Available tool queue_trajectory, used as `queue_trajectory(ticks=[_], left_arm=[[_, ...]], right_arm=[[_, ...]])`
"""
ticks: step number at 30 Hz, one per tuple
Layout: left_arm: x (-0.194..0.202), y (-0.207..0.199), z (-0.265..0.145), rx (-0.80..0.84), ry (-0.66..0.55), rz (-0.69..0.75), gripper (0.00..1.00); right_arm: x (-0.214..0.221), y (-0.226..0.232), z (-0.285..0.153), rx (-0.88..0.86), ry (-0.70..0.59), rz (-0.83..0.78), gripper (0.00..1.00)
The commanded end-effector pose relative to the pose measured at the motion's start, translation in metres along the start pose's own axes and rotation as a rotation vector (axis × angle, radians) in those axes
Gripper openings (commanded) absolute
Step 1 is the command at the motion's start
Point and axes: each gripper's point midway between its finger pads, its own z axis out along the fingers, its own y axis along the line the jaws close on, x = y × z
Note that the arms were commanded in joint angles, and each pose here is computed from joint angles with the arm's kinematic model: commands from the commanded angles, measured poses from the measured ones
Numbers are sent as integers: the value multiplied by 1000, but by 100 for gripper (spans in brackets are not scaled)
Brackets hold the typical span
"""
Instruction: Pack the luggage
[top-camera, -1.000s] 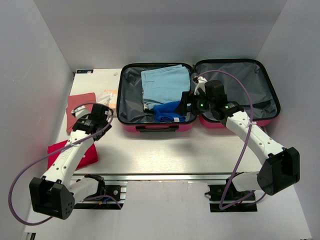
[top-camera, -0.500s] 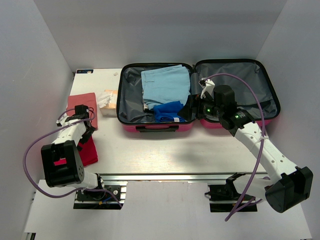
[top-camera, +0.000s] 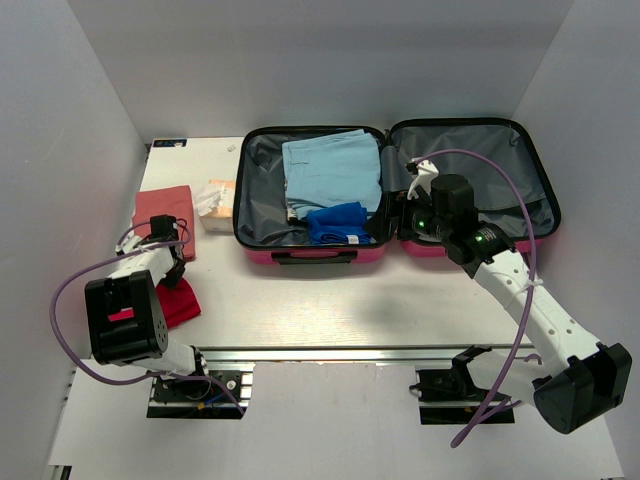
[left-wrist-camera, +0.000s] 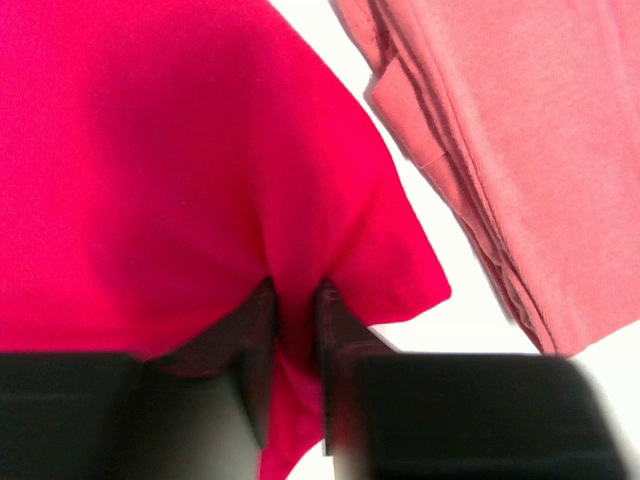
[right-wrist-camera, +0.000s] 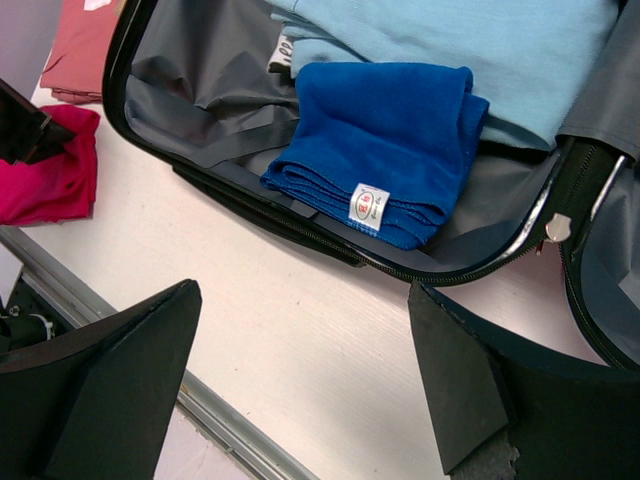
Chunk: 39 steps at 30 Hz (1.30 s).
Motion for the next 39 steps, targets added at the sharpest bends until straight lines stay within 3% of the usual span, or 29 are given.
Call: queue_trajectory(ticks=[1, 3, 5, 12, 19, 24, 32, 34, 35, 36, 39], left_arm=[[69, 9, 5, 47, 234, 72, 23], [80, 3, -5, 130, 250, 68, 14], [88, -9, -24, 249, 285, 70, 10], [142, -20, -81, 550, 429, 170, 7], [208, -28, -105, 612, 560, 305, 7], [250, -63, -154, 666, 588, 483, 7], [328, -72, -203, 687, 630, 612, 12], [352, -87, -226, 736, 629, 668, 13], [369, -87, -214, 680, 624, 712, 13], [383, -107, -242, 748, 632, 732, 13], [414, -133, -260, 783, 631, 807, 13]], right_arm=[[-5, -3, -6, 16, -38, -24, 89], [-3, -3, -5, 13, -33, -27, 89], [-1, -2, -4, 6, -24, -25, 89], [13, -3, 2, -19, -10, -11, 89], [25, 1, 3, -52, 12, 0, 89], [37, 7, 1, -94, 51, 4, 89], [61, -10, -17, 1, 73, 25, 89], [70, -16, -19, 29, 90, 45, 89], [71, -17, -21, 39, 87, 49, 89], [71, -20, -22, 57, 84, 61, 89], [80, -29, -29, 116, 94, 85, 89]])
